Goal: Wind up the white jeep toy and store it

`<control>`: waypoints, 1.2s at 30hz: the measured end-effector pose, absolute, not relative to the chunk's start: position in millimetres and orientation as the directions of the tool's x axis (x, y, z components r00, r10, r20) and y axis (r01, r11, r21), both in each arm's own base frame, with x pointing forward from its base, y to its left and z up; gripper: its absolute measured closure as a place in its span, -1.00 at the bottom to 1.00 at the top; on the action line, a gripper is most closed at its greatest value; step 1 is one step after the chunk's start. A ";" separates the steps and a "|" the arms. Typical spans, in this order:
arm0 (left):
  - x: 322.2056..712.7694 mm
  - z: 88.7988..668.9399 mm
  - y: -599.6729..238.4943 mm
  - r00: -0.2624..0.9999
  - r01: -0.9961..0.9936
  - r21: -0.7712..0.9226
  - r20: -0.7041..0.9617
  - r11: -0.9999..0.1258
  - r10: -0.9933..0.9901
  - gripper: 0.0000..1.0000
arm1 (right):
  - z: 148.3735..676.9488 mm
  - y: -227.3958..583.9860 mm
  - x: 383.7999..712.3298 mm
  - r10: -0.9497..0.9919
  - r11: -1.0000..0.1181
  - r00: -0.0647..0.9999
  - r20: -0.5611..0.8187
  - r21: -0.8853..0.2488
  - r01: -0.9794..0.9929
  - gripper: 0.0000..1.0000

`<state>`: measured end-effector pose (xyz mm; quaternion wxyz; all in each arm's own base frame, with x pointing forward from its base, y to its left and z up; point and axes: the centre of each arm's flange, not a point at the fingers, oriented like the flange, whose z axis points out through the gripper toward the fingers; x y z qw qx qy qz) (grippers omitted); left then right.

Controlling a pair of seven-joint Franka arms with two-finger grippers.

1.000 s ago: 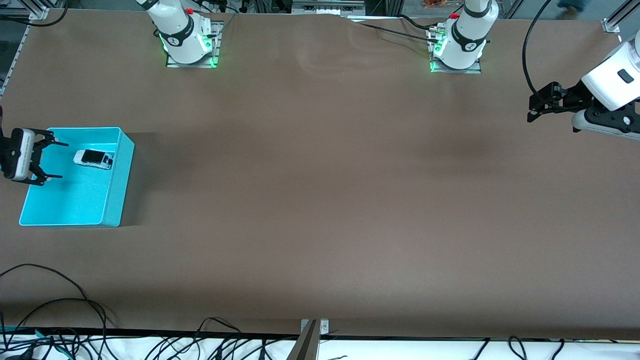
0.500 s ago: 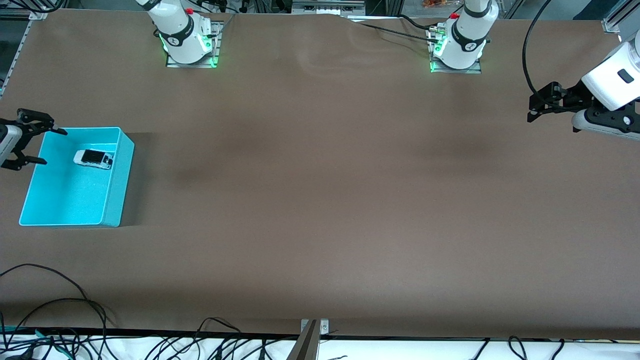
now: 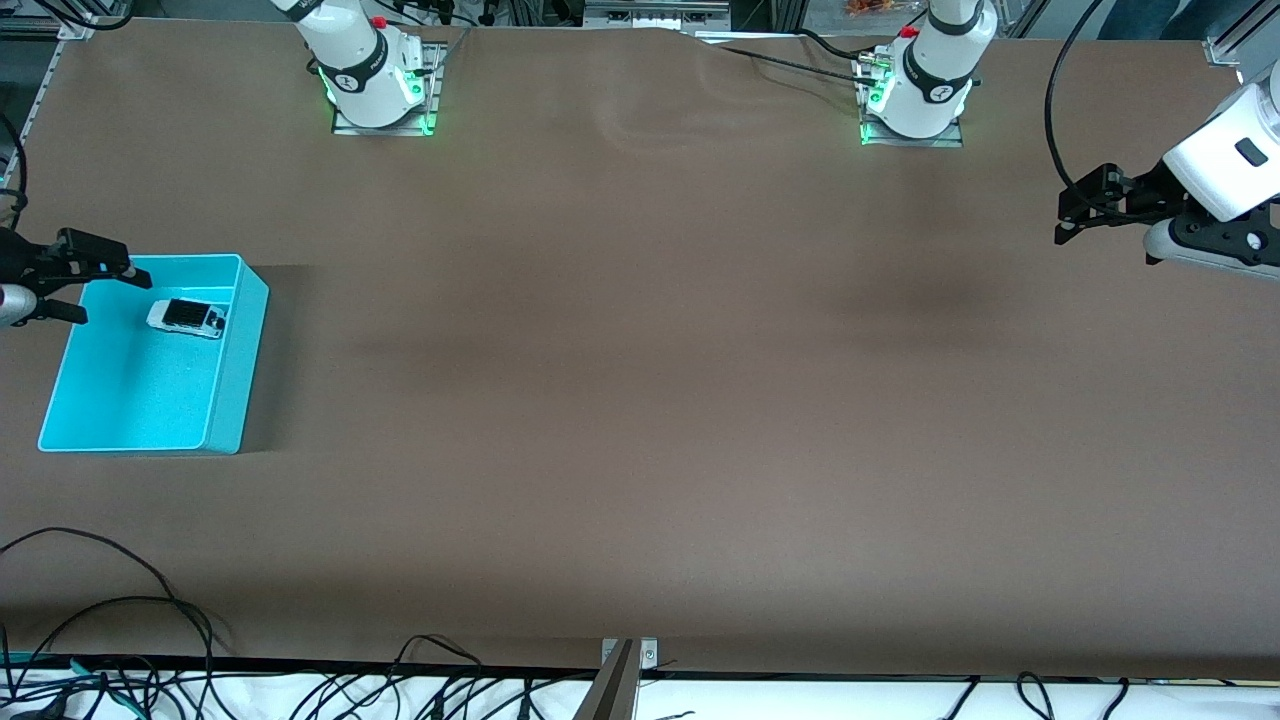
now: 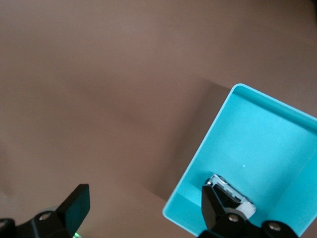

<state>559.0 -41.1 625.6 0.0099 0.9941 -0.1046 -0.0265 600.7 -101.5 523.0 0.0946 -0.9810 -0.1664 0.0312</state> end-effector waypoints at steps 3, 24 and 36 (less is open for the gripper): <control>559.0 625.7 -41.1 0.977 -0.208 0.025 -0.051 -0.978 -0.209 -1.00 | 532.4 -90.0 603.3 0.280 -0.950 0.959 -0.051 -0.158 0.269 -1.00; 559.0 625.7 -41.1 0.977 -0.208 0.025 -0.051 -0.978 -0.209 -1.00 | 570.8 -10.8 604.7 -0.049 -0.999 0.994 -0.099 -0.006 -0.050 -1.00; 559.0 625.7 -41.0 0.977 -0.207 0.025 -0.051 -0.978 -0.208 -1.00 | 583.1 -6.2 574.4 -0.067 -0.998 0.992 -0.106 0.008 -0.066 -1.00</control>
